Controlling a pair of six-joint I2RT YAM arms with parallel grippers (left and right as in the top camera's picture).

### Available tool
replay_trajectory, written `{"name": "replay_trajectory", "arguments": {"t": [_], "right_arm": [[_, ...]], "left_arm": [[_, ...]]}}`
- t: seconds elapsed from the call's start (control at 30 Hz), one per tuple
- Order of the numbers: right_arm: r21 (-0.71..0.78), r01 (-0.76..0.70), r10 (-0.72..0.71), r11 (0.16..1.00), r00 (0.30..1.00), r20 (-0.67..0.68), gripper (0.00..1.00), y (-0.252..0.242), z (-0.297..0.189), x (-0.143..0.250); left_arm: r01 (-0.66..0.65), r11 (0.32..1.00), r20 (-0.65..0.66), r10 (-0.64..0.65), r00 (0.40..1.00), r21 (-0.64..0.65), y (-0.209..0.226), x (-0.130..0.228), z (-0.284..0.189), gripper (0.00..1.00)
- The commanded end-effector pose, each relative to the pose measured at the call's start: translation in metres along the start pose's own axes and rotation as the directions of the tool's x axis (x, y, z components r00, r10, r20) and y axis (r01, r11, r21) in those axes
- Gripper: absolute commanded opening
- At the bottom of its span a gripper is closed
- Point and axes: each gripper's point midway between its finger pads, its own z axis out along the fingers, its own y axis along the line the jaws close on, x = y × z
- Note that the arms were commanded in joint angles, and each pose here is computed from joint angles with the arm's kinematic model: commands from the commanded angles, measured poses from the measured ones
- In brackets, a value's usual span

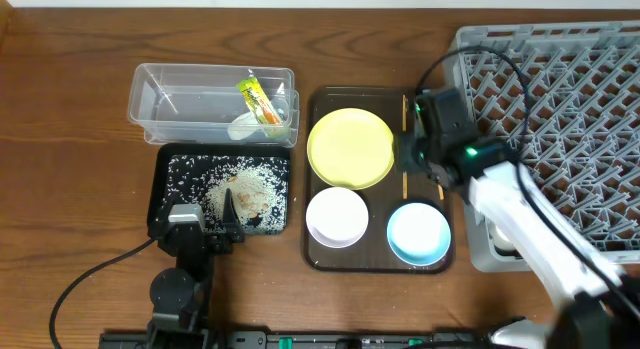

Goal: Sort waste into correct bins and load items into the dishwasher rack
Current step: 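Grasp one chopstick on the brown tray with the right gripper, then place the chopstick upright in the dish rack with the right gripper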

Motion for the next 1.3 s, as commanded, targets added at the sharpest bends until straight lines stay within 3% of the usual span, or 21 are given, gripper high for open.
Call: {"name": "replay_trajectory", "arguments": {"t": [0.0,0.37,0.57,0.67,0.73,0.77,0.97,1.27], "right_arm": [[0.067,-0.065,0.066,0.996,0.998,-0.022,0.54,-0.015,0.027,0.003],[0.145,-0.111,0.124,0.983,0.989,-0.084,0.39,-0.041,0.083,0.021],[0.109,-0.115,0.13,0.987,0.98,-0.151,0.37,-0.036,0.099,0.038],[0.12,-0.112,0.132,0.986,0.975,-0.181,0.2,-0.039,0.108,0.047],[0.135,-0.111,0.135,0.985,0.972,-0.192,0.03,-0.042,0.109,0.051],[0.14,-0.113,0.138,0.984,0.972,-0.191,0.01,-0.044,0.108,0.05],[0.128,-0.134,0.15,0.983,0.981,-0.126,0.01,-0.047,0.08,0.023],[0.125,-0.105,0.081,0.987,0.98,0.184,0.01,-0.09,-0.045,-0.057]], "left_arm": [[-0.028,0.999,-0.057,0.027,0.998,-0.021,0.005,0.018,0.001,0.94],[-0.028,0.999,-0.057,0.027,0.998,-0.021,0.005,0.018,0.001,0.94],[-0.028,0.999,-0.057,0.027,0.998,-0.021,0.005,0.018,0.001,0.94],[-0.028,0.999,-0.057,0.027,0.998,-0.021,0.005,0.018,0.001,0.94],[-0.028,0.999,-0.057,0.027,0.998,-0.021,0.005,0.018,0.001,0.94],[-0.028,0.999,-0.057,0.027,0.998,-0.021,0.005,0.018,0.001,0.94],[-0.028,0.999,-0.057,0.027,0.998,-0.021,0.005,0.018,0.001,0.94],[-0.028,0.999,-0.057,0.027,0.998,-0.021,0.005,0.018,0.001,0.95]]}}
